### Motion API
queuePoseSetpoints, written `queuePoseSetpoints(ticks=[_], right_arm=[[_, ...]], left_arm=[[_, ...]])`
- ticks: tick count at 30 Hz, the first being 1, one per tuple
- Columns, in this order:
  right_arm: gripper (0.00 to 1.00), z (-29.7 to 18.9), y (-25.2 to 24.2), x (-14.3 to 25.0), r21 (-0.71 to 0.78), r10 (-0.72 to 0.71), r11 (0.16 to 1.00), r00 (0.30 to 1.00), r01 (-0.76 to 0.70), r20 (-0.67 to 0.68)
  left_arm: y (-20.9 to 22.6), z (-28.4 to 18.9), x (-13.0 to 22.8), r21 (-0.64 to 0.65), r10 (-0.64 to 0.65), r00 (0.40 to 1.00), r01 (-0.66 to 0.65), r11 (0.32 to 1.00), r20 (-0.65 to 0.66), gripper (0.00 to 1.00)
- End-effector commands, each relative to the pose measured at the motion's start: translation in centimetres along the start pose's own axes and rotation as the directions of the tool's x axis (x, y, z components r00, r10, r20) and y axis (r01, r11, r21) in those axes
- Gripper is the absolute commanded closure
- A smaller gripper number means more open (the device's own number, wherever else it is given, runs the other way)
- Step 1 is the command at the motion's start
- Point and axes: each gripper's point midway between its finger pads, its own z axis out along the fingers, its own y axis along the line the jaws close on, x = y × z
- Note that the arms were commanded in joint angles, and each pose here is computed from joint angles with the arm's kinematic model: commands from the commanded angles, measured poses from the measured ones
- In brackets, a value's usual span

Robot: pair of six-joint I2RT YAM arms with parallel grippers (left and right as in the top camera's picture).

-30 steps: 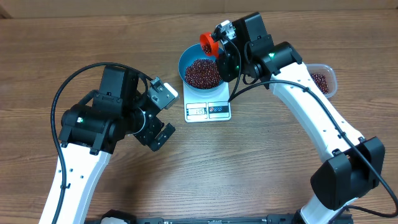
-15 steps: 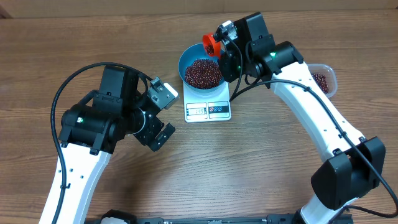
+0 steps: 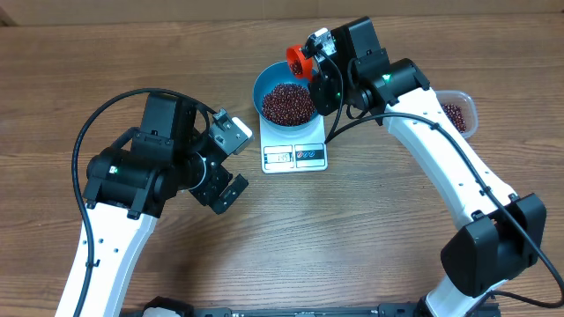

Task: Scoop item into bowl and weigh 150g on scale

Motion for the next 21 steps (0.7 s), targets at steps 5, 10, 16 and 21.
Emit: queuePoseSetpoints(ticks=[5, 10, 16, 21], right_arm=[[0.96, -0.8, -0.2, -0.5, 0.014, 0.007, 1.0, 1.0, -0.008, 0.021], [0.96, -0.3, -0.1, -0.4, 0.013, -0.036, 0.999, 0.999, 0.036, 0.014], [0.96, -0.2, 0.5, -0.3, -0.011, -0.039, 0.999, 0.999, 0.039, 0.007], [0.96, -0.7, 0.7, -0.1, -0.016, -0.009, 1.0, 1.0, 0.009, 0.002]], left_arm=[[-0.1, 0.1, -0.2, 0.016, -0.014, 1.0, 0.014, 1.0, 0.008, 0.0], [-0.1, 0.1, -0.2, 0.016, -0.014, 1.0, 0.014, 1.0, 0.007, 0.0], [-0.1, 0.1, -0.2, 0.016, -0.015, 1.0, 0.014, 1.0, 0.008, 0.0], [-0.1, 0.1, -0.2, 0.016, -0.014, 1.0, 0.014, 1.0, 0.008, 0.0]])
